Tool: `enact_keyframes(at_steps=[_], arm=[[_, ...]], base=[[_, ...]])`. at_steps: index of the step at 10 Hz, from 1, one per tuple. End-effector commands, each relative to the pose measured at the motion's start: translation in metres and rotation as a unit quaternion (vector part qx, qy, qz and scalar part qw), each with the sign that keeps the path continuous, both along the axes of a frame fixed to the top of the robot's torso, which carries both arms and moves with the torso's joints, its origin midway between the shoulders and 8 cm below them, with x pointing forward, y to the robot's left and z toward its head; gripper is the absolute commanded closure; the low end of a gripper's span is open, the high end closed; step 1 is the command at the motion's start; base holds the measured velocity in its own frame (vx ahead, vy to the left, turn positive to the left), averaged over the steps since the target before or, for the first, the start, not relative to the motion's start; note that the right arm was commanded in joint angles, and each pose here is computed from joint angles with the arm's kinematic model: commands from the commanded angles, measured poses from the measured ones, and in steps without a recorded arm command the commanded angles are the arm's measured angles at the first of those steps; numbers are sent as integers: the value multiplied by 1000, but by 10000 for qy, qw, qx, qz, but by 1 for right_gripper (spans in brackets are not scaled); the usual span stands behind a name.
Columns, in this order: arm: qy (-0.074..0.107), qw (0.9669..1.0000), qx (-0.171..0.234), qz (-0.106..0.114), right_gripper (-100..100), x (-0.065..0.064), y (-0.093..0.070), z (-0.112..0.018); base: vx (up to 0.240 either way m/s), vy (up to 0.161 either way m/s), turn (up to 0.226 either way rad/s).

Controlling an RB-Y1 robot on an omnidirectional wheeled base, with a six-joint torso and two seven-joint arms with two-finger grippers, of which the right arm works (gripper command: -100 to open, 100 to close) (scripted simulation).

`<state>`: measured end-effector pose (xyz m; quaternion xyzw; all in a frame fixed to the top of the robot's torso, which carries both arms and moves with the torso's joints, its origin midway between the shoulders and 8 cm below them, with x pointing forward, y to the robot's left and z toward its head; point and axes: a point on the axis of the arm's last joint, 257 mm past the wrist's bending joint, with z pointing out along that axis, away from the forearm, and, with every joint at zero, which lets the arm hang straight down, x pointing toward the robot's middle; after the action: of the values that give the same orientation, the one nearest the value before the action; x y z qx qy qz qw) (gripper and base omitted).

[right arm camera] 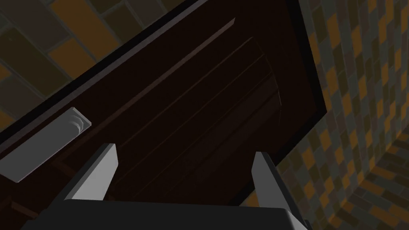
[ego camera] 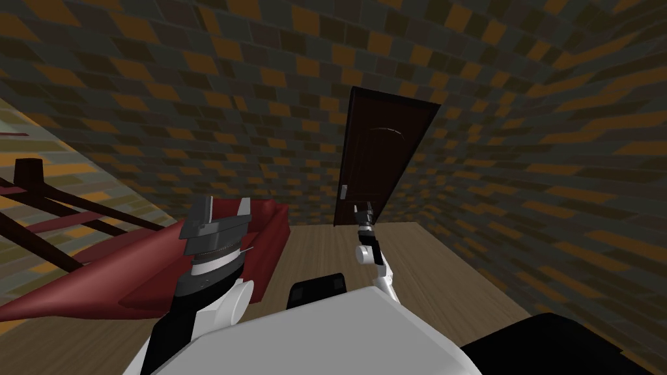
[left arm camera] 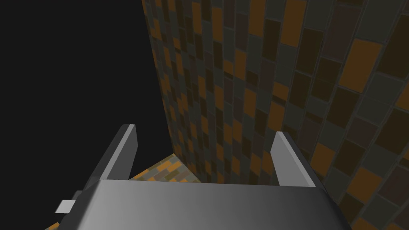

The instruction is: Pull the door open

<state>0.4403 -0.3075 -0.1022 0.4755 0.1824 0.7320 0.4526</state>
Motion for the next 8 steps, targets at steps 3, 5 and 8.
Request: enact_keyframes(at_steps=[3, 5, 8], arm=[[214, 9977, 624, 145, -100, 13, -12, -26], [372, 9925, 1143, 238, -100, 23, -20, -47], [512, 9843, 1660, 310, -100, 32, -28, -69]], base=[[91, -67, 105], [93, -84, 141], [100, -90, 109]])
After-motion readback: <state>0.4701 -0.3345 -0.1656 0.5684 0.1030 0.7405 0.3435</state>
